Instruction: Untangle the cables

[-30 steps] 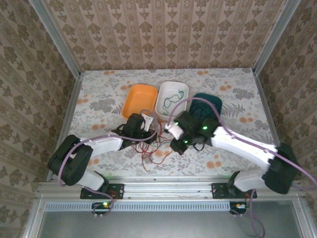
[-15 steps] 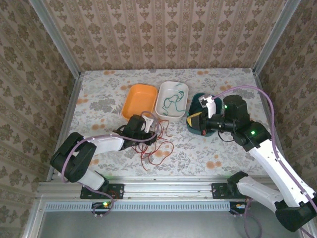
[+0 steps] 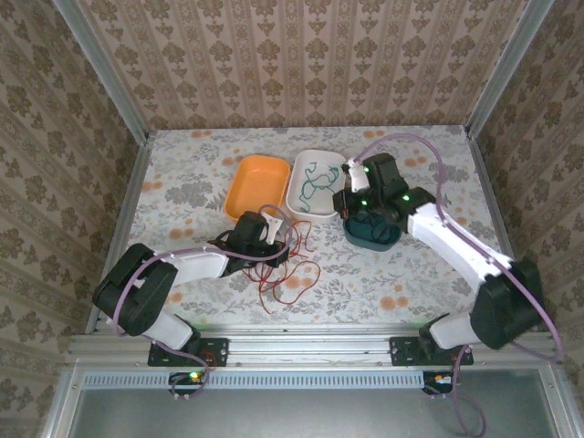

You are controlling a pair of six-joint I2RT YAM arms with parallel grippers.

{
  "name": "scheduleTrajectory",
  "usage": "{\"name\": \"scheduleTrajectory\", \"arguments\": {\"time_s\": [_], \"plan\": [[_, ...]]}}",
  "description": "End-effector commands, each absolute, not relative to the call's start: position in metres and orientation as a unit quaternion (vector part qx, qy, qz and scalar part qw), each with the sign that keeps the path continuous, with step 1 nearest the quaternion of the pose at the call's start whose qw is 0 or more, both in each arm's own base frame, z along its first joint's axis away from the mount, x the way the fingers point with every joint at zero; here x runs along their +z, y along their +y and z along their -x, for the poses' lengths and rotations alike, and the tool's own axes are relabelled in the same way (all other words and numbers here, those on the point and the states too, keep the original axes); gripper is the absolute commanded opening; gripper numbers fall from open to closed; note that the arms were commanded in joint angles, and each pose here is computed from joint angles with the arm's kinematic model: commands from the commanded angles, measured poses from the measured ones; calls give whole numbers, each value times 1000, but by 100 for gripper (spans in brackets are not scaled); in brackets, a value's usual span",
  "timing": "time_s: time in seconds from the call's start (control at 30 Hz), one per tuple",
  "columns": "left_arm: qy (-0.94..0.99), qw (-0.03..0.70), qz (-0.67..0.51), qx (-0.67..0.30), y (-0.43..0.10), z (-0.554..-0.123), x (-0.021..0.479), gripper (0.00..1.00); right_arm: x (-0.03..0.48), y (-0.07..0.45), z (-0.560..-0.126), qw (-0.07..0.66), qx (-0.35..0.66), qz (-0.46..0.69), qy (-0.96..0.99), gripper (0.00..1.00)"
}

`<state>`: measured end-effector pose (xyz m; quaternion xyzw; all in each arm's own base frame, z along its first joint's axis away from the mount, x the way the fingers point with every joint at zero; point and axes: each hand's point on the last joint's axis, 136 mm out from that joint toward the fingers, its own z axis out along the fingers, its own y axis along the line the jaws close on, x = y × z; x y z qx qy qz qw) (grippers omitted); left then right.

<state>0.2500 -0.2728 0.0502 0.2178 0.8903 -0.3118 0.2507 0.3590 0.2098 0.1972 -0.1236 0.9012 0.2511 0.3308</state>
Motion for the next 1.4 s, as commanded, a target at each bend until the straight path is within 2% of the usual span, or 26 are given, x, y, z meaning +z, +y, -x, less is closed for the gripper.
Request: {"name": "scheduleTrajectory", "arguments": {"time_s": [0.0, 0.2, 0.33, 0.4, 0.5, 0.63, 0.77, 1.03, 1.37], "plan": [[889, 259, -207, -316, -270, -250, 57, 0, 198, 203, -405, 370, 187, 118, 902, 0], [891, 256, -204, -313, -269, -249, 57, 0, 143, 211, -452, 321, 143, 121, 928, 0], [892, 255, -205, -312, -269, -249, 58, 0, 114, 219, -464, 292, 150, 107, 939, 1], [892, 256, -205, -312, -269, -249, 59, 0, 114, 220, -464, 292, 158, 96, 939, 11], [890, 258, -206, -313, -268, -249, 61, 0, 130, 215, -460, 314, 162, 78, 932, 35], [888, 262, -208, -316, -269, -249, 65, 0, 164, 201, -446, 355, 160, 58, 919, 44], [884, 269, -211, -318, -271, -250, 73, 0, 193, 189, -415, 389, 182, 44, 902, 45], [866, 300, -229, -328, -280, -253, 111, 0, 172, 131, -351, 409, 135, -11, 902, 44], [795, 366, -301, -379, -314, -237, 192, 0, 159, 61, -333, 413, 80, -93, 903, 44]]}}
